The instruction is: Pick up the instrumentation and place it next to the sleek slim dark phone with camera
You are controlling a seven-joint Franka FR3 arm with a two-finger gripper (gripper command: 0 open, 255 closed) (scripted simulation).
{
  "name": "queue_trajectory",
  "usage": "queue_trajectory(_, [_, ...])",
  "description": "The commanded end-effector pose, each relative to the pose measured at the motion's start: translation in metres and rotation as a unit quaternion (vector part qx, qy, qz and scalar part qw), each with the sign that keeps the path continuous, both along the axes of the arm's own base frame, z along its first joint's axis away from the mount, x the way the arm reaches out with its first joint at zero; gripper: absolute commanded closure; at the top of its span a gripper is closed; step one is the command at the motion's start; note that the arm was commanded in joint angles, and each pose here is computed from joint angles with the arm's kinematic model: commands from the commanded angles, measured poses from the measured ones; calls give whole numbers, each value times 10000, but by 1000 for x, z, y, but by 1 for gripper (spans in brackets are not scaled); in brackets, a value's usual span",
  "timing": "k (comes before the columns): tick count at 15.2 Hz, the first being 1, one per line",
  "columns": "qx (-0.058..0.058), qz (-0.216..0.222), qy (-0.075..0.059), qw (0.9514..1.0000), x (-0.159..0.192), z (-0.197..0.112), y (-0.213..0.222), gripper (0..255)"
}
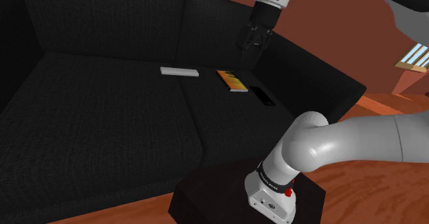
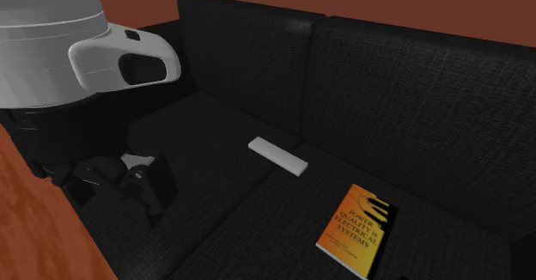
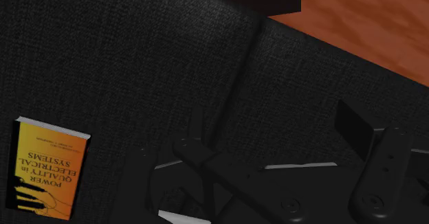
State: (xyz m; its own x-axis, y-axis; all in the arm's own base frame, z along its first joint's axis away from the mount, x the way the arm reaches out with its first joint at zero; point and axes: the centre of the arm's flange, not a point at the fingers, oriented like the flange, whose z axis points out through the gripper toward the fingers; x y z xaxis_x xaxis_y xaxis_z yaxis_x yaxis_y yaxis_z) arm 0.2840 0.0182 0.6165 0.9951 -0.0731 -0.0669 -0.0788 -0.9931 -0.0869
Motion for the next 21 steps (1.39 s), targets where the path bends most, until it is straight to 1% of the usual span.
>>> queue_trajectory(1, [0, 0, 0, 10000, 0, 0, 0, 0])
queue_trajectory(6, [-23, 620, -55, 9981, 40, -35, -37, 0])
queue_trajectory(11, [-46, 1237, -109, 9923, 85, -69, -69, 0])
queue_trajectory(16, [-69, 1849, -163, 9826, 134, -102, -96, 0])
queue_trajectory(21, [-91, 2454, -217, 9691, 186, -135, -116, 0])
